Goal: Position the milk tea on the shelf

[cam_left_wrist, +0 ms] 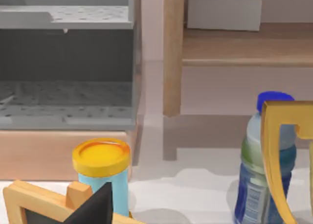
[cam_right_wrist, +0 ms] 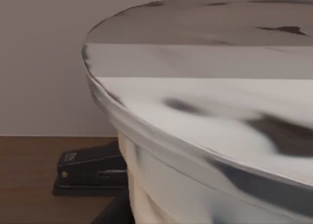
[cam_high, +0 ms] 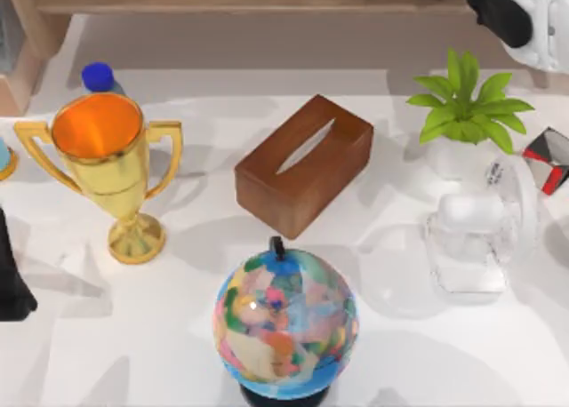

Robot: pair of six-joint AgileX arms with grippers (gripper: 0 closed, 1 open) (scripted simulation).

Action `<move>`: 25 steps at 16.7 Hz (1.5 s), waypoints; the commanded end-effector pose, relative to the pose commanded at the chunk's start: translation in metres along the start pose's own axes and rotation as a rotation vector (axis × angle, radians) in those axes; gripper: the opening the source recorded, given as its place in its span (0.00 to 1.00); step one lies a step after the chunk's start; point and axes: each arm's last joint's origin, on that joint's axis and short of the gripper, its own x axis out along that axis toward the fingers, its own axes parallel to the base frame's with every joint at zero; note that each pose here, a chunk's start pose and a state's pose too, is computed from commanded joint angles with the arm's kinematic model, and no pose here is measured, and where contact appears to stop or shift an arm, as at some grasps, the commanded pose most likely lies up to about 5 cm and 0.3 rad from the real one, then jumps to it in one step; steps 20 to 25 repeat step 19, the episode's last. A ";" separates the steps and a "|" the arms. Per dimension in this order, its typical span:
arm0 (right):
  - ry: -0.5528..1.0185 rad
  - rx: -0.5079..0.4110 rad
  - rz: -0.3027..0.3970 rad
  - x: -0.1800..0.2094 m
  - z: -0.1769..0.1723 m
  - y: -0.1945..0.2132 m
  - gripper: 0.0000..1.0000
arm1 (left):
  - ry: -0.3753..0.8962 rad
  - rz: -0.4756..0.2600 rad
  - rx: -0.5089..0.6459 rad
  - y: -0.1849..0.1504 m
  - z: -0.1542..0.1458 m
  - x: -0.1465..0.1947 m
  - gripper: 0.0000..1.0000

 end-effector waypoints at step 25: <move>0.000 0.000 0.000 0.000 0.000 0.000 1.00 | 0.000 0.000 0.000 0.000 0.000 0.000 1.00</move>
